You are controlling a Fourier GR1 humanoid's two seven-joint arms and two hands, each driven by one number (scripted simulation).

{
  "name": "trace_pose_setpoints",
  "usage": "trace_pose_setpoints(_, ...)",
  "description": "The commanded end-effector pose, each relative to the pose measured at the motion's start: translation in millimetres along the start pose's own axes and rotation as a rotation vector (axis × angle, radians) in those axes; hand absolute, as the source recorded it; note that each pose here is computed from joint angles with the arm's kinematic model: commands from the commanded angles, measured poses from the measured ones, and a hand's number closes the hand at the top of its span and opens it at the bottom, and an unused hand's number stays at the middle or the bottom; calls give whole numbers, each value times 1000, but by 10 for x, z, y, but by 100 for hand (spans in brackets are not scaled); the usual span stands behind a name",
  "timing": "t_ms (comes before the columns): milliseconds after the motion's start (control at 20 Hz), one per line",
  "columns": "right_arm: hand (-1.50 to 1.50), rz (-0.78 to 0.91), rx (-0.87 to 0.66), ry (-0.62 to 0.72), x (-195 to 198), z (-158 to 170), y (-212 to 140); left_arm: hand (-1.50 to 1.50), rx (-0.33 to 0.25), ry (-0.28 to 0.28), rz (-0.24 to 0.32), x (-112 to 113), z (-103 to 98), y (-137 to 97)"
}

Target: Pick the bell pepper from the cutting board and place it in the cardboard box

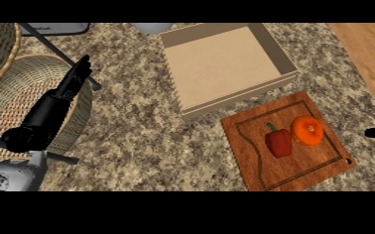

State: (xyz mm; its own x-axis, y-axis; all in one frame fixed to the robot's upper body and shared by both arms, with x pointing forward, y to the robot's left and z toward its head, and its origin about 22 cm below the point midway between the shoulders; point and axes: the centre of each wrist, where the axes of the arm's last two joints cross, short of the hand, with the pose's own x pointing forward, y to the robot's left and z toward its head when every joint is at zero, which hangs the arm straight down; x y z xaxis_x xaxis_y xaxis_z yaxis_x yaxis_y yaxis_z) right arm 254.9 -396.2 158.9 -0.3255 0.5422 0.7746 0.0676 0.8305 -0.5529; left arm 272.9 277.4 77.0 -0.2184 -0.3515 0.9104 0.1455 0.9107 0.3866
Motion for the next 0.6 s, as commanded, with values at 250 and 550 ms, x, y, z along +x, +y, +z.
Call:
trace_pose_setpoints(250,-150,341,236,-209,107,263,-202,0,-49,-18,-12,-67,-125,-144)
trace_pose_setpoints(550,-150,586,451,-73,405,195,16,0,-74,-32,-6,-72,-116,-148)
